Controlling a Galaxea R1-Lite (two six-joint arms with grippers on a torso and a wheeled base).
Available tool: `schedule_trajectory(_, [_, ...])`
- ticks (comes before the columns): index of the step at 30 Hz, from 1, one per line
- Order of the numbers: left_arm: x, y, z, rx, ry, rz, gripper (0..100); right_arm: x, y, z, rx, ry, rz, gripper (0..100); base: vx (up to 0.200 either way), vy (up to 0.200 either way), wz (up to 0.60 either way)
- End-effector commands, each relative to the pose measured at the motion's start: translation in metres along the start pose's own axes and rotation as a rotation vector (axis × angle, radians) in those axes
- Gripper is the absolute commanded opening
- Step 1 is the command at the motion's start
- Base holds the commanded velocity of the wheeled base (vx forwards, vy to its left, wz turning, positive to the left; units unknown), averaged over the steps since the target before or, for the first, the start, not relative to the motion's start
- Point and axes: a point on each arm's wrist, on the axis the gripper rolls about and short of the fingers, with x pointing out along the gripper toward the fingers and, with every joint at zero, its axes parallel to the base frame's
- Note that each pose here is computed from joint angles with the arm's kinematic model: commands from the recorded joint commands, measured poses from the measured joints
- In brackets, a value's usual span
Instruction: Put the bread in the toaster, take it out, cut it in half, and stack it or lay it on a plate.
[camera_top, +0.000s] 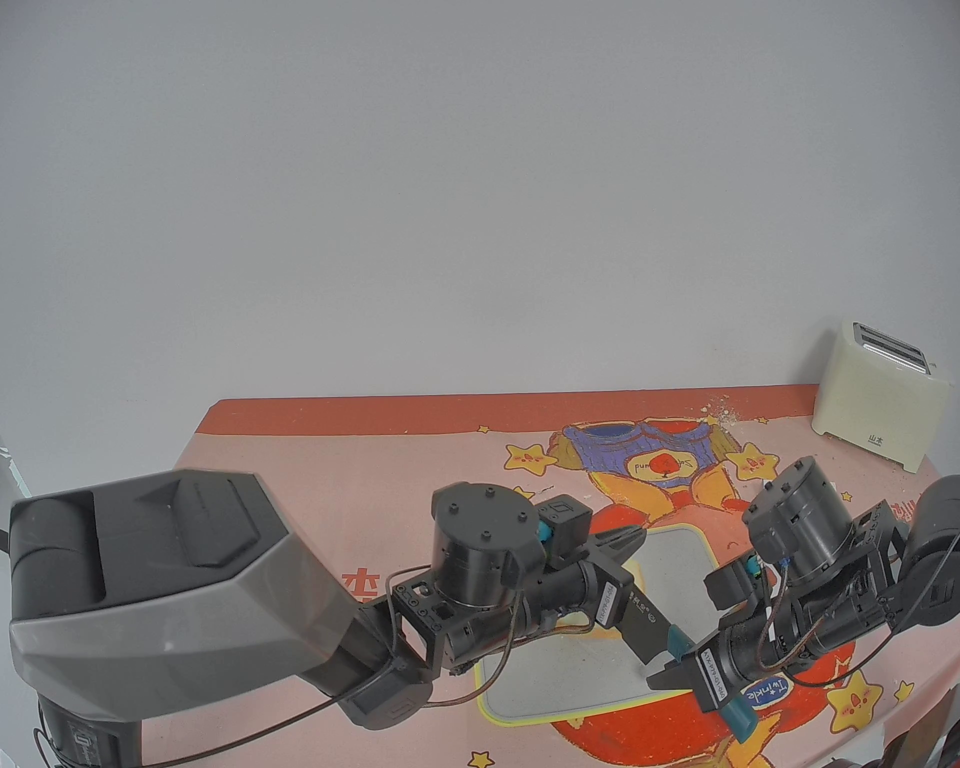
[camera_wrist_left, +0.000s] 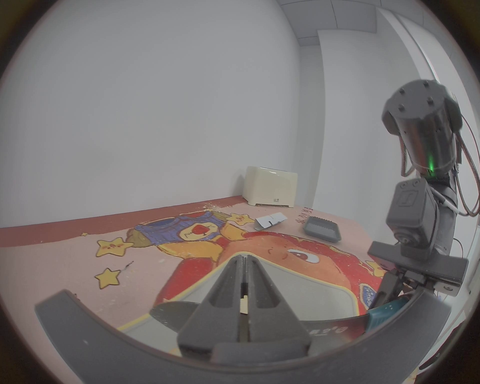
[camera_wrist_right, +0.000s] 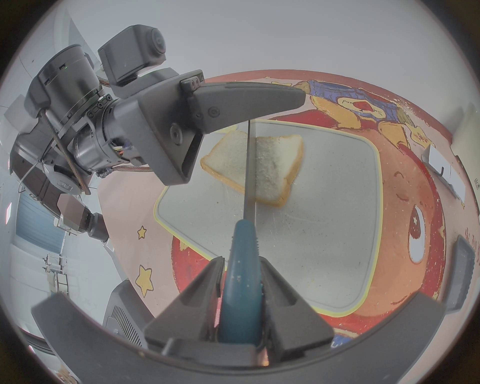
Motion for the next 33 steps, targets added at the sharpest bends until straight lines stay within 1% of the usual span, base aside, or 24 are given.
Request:
schedule_trajectory(1, [-0.003, 0.005, 0.007, -0.001, -0.02, 0.013, 0, 0.0, 0.0, 0.0, 0.0, 0.001, 0.001, 0, 0.0, 0.0, 0.0])
schedule_trajectory(5, [-0.004, 0.008, 0.007, -0.002, -0.018, 0.019, 0, 0.0, 0.0, 0.0, 0.0, 0.002, -0.001, 0, 0.0, 0.0, 0.0])
schedule_trajectory(12, [-0.006, 0.009, -0.005, -0.006, 0.026, 0.025, 0, 0.0, 0.0, 0.001, 0.0, 0.0, -0.002, 0, 0.0, 0.0, 0.0])
schedule_trajectory(15, [-0.007, 0.009, -0.008, -0.005, 0.034, 0.024, 0, 0.001, 0.0, 0.002, 0.0, -0.003, -0.001, 0, 0.0, 0.0, 0.0])
schedule_trajectory(17, [-0.007, 0.009, -0.013, -0.007, 0.049, 0.024, 0, 0.001, 0.0, 0.001, -0.002, -0.001, -0.002, 0, 0.0, 0.0, 0.0])
schedule_trajectory(33, [-0.007, 0.01, -0.016, -0.008, 0.057, 0.025, 0, -0.003, 0.003, 0.007, -0.004, -0.031, 0.004, 0, 0.0, 0.0, 0.0])
